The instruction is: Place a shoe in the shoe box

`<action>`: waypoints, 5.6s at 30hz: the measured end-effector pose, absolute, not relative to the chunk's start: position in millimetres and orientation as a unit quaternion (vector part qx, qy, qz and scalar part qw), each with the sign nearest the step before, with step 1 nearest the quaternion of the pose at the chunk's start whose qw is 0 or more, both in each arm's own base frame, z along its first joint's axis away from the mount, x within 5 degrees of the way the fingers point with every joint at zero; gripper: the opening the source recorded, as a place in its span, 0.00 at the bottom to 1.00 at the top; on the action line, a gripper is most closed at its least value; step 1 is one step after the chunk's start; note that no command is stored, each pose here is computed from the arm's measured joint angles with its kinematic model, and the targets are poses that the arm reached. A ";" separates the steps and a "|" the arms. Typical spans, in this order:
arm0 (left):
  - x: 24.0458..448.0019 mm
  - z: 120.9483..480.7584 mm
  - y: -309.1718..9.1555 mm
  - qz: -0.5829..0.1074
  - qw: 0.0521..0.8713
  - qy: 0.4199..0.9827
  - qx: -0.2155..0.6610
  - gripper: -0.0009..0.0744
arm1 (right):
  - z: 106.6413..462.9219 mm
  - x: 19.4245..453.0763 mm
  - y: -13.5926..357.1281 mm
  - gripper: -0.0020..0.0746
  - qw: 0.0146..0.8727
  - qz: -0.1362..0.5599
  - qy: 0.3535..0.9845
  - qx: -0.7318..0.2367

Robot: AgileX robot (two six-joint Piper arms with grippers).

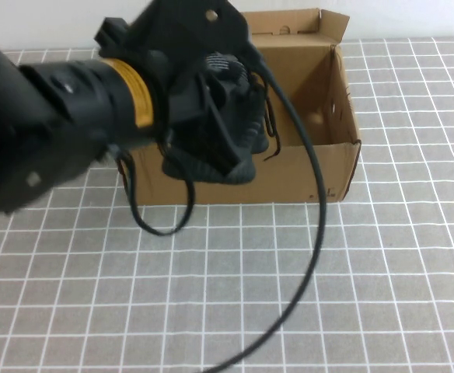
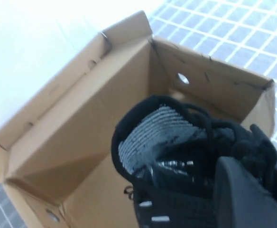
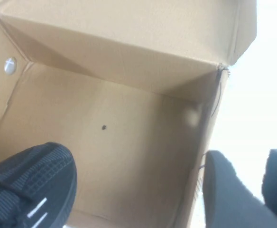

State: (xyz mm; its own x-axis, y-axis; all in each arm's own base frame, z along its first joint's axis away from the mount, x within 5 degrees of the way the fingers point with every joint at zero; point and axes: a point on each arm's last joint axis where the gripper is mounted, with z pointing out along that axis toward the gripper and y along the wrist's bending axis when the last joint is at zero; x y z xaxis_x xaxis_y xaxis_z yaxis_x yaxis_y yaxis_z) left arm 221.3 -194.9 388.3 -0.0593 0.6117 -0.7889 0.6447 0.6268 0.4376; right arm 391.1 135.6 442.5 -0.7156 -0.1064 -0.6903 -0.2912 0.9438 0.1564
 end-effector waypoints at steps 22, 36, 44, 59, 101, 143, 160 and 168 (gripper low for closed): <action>265.9 430.6 -122.4 -0.138 0.477 0.720 0.484 0.06 | 446.3 382.8 153.9 0.18 0.349 0.215 0.893 -0.187; 272.2 421.7 -125.8 -0.151 0.462 0.695 0.530 0.06 | 446.5 375.1 159.7 0.13 0.340 0.248 0.879 -0.223; 271.0 422.2 -126.7 -0.155 0.464 0.685 0.541 0.06 | 447.5 342.4 154.6 0.27 0.320 0.263 0.873 -0.259; 261.3 418.0 -129.0 -0.180 0.428 0.667 0.582 0.06 | 434.0 347.5 170.1 0.64 0.325 0.310 0.818 -0.359; 253.6 411.7 -128.4 -0.195 0.385 0.655 0.621 0.06 | 398.6 358.5 245.5 0.67 0.339 0.252 0.804 -0.419; 252.9 411.5 -127.2 -0.188 0.378 0.653 0.629 0.06 | 420.2 352.2 239.5 0.75 0.308 0.266 0.828 -0.385; 252.8 411.3 -127.1 -0.188 0.377 0.653 0.630 0.06 | 399.7 349.1 246.3 0.70 0.269 0.252 0.852 -0.372; 252.8 411.3 -127.1 -0.187 0.377 0.652 0.631 0.06 | 395.4 349.0 246.9 0.56 0.266 0.247 0.847 -0.388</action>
State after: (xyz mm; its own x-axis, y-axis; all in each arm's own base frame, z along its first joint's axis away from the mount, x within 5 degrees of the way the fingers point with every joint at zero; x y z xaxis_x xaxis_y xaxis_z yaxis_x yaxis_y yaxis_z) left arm 252.8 -127.1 411.3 0.0796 0.6812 -0.7277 0.9634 0.1348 0.2316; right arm 349.0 246.9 395.4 -0.5576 -0.5257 -0.6424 -0.7885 0.5773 0.2120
